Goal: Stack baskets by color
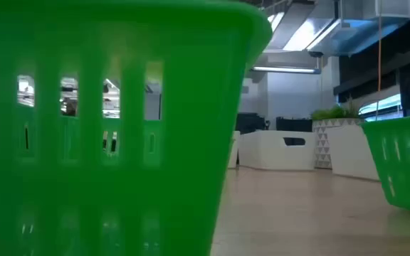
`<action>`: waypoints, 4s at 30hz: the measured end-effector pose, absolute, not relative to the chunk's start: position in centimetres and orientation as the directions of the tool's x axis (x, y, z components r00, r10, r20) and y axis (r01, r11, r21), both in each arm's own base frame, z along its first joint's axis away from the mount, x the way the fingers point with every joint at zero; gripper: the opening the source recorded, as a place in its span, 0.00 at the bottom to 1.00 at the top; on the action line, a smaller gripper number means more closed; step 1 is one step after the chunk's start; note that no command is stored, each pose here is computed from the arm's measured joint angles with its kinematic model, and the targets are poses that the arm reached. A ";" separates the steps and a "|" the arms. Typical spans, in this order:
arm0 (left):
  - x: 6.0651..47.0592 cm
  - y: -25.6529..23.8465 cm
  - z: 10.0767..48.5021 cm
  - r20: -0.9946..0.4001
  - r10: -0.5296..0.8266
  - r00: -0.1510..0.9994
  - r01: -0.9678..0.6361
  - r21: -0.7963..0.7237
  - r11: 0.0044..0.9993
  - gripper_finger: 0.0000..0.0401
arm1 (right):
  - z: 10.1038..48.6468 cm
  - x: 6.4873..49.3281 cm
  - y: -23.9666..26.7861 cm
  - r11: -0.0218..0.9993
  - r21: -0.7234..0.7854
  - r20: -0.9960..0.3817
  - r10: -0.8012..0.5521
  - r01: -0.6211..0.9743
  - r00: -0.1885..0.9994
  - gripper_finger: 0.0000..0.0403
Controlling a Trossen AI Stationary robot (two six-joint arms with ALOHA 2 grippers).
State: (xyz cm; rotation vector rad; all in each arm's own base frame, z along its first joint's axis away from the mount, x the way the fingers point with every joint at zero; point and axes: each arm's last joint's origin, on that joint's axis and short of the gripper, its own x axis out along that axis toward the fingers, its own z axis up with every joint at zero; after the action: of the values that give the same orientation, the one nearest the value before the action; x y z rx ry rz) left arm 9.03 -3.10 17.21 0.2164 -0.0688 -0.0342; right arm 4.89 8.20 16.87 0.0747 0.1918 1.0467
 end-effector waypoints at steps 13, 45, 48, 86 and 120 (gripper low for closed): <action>9.0 -3.1 17.2 0.065 -0.041 0.997 0.027 0.215 0.976 0.00 | 16.9 4.9 8.2 0.500 0.153 -0.122 0.866 -0.853 0.485 0.02; 9.0 -3.1 17.2 0.065 -0.041 0.997 0.026 0.215 0.976 0.00 | 16.9 5.0 8.1 0.536 0.143 -0.122 0.844 -0.832 0.522 0.02; 9.0 -3.1 17.2 0.065 -0.042 0.997 0.027 0.215 0.976 0.00 | 16.9 5.1 8.1 0.578 0.140 -0.119 0.816 -0.804 0.565 0.02; 7.6 -2.2 24.5 0.215 0.051 0.975 -0.083 0.143 0.986 0.00 | 17.8 6.1 6.9 0.903 -0.109 -0.027 0.414 -0.415 0.910 0.02; 13.5 -4.4 33.5 -0.744 0.274 0.609 -0.628 -0.242 0.740 0.00 | 18.9 6.1 6.9 0.910 -0.036 0.077 0.415 -0.414 0.907 0.02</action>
State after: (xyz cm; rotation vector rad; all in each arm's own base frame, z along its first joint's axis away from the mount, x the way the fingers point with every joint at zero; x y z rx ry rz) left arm 13.53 -4.44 33.50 -0.5207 0.7471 0.5486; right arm 6.11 6.91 18.91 -0.0189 -0.0833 0.4278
